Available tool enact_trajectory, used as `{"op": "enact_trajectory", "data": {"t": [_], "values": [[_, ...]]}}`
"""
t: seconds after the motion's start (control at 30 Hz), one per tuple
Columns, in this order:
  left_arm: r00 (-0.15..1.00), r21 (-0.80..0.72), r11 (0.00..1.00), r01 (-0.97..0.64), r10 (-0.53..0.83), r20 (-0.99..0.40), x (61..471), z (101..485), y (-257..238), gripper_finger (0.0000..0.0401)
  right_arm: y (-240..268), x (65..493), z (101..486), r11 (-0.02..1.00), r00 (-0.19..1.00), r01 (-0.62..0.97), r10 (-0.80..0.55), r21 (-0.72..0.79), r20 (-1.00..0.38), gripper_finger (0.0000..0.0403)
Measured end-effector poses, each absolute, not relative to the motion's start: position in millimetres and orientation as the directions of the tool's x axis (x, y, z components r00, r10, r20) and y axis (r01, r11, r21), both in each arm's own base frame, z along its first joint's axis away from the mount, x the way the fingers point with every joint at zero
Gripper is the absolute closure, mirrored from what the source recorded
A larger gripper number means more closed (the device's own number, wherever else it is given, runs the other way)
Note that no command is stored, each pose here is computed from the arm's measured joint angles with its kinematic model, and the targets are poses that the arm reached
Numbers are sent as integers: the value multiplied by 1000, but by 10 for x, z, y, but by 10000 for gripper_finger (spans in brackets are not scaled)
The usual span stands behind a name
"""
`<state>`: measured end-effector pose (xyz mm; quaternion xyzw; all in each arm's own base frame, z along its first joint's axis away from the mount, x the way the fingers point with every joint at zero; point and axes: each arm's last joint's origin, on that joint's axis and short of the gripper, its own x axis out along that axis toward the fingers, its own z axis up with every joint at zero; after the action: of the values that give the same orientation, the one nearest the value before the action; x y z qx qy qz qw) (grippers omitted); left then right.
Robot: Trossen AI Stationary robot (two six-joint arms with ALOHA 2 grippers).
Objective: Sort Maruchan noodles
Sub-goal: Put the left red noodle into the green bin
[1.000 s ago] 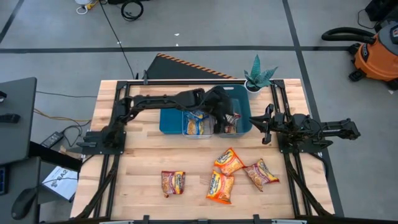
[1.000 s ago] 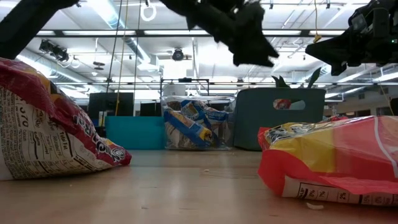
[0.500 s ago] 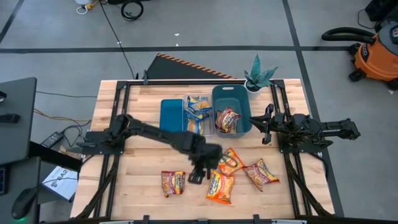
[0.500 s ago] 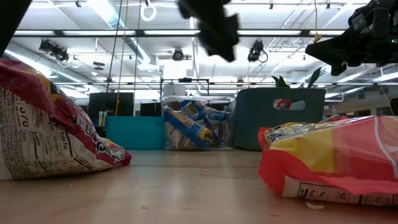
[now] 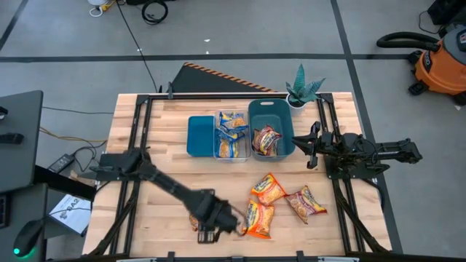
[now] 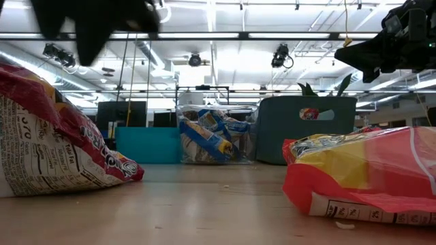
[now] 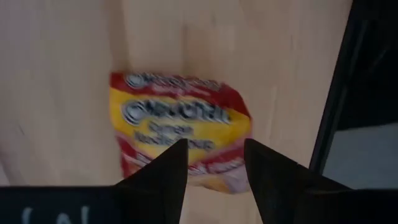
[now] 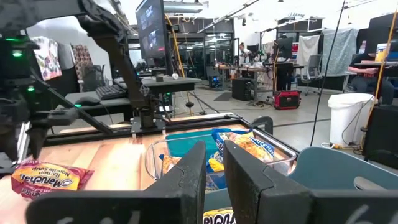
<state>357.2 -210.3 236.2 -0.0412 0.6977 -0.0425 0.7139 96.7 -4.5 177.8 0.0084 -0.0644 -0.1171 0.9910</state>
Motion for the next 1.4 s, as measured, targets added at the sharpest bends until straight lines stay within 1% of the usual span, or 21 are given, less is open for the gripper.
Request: {"op": "enact_trajectory", "data": {"t": [0.13, 0.3, 0.5, 0.63, 0.77, 0.9, 1.03, 1.1, 1.17, 1.23, 1.3, 1.4], "values": [[8, -81, 996, -28, -80, -997, 3420, 2358, -2293, 239, -45, 967, 1778, 972, 964, 231, -233, 32, 126, 341], [-69, -38, 979, -203, -53, -996, 3297, 2358, -2342, 239, -45, 967, 1779, 972, 964, 231, -233, 32, 126, 341], [-75, -30, 898, -439, -71, -995, 3313, 2347, -2337, 239, -46, 967, 1780, 972, 964, 231, -233, 32, 126, 341], [-56, -43, 849, -527, -85, -995, 3363, 2304, -2349, 239, -45, 967, 1779, 972, 964, 231, -233, 32, 126, 341], [-66, -47, 834, -550, -100, -993, 3386, 2234, -2386, 239, -46, 967, 1779, 972, 964, 231, -233, 32, 126, 341], [-97, 3, 837, -547, -60, -993, 3377, 2139, -2403, 239, -46, 967, 1778, 972, 964, 232, -234, 32, 125, 341], [-168, 82, 862, -499, -4, -986, 3367, 1966, -2415, 239, -46, 967, 1777, 972, 964, 231, -233, 31, 124, 341], [-194, 93, 887, -453, 4, -981, 3375, 1917, -2402, 242, -45, 967, 1781, 972, 964, 231, -233, 32, 127, 341], [-219, 107, 908, -404, 18, -976, 3373, 1882, -2389, 254, -46, 968, 1778, 972, 964, 231, -233, 31, 124, 341], [-232, 110, 922, -371, 23, -972, 3380, 1877, -2359, 278, -46, 967, 1779, 972, 964, 231, -233, 32, 126, 341], [-230, 95, 932, -351, 13, -973, 3410, 1881, -2328, 311, -45, 968, 1778, 972, 964, 231, -233, 31, 125, 341], [-237, 81, 940, -331, 0, -971, 3457, 1886, -2255, 373, -45, 967, 1779, 972, 964, 231, -233, 32, 126, 341]]}}
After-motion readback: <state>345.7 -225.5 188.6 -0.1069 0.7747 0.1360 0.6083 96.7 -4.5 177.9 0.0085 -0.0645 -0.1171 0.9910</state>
